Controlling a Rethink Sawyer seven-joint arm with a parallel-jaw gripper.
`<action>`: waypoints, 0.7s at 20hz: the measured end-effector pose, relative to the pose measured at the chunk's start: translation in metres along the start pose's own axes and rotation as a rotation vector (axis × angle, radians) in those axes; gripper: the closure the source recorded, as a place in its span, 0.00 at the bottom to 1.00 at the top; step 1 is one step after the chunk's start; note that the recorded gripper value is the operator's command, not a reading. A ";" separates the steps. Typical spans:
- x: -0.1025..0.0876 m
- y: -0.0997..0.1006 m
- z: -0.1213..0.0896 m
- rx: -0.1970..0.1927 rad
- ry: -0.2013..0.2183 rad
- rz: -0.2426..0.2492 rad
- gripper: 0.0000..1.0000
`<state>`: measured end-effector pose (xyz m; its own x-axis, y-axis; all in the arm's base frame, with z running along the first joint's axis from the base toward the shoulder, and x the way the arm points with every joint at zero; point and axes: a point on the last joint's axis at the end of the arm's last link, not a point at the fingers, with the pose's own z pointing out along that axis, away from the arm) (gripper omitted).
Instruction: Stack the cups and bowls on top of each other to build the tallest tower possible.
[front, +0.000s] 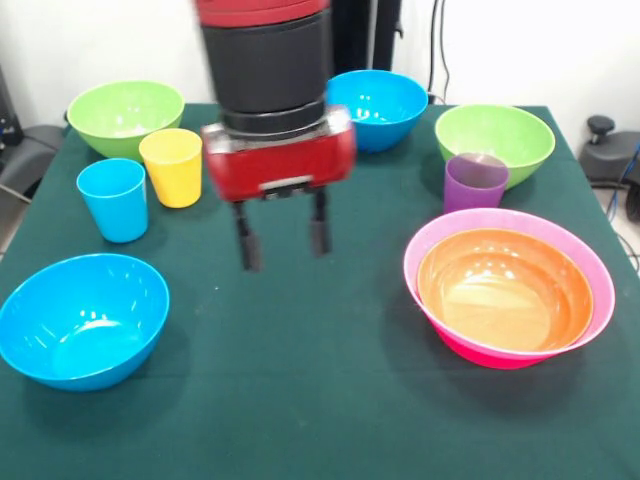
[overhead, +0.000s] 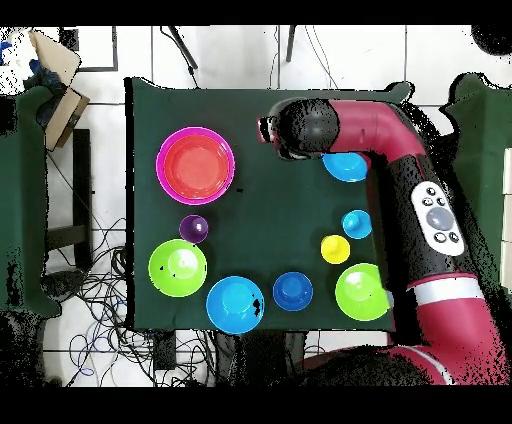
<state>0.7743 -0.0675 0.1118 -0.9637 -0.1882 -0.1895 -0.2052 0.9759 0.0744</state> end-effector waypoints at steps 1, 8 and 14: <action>0.006 -0.011 0.002 0.005 0.009 -0.010 0.00; 0.043 -0.067 0.011 0.021 0.075 -0.126 0.00; 0.066 -0.109 -0.010 0.002 0.127 -0.246 0.00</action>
<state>0.7317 -0.1875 0.1011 -0.8985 -0.4321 -0.0778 -0.4359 0.8992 0.0393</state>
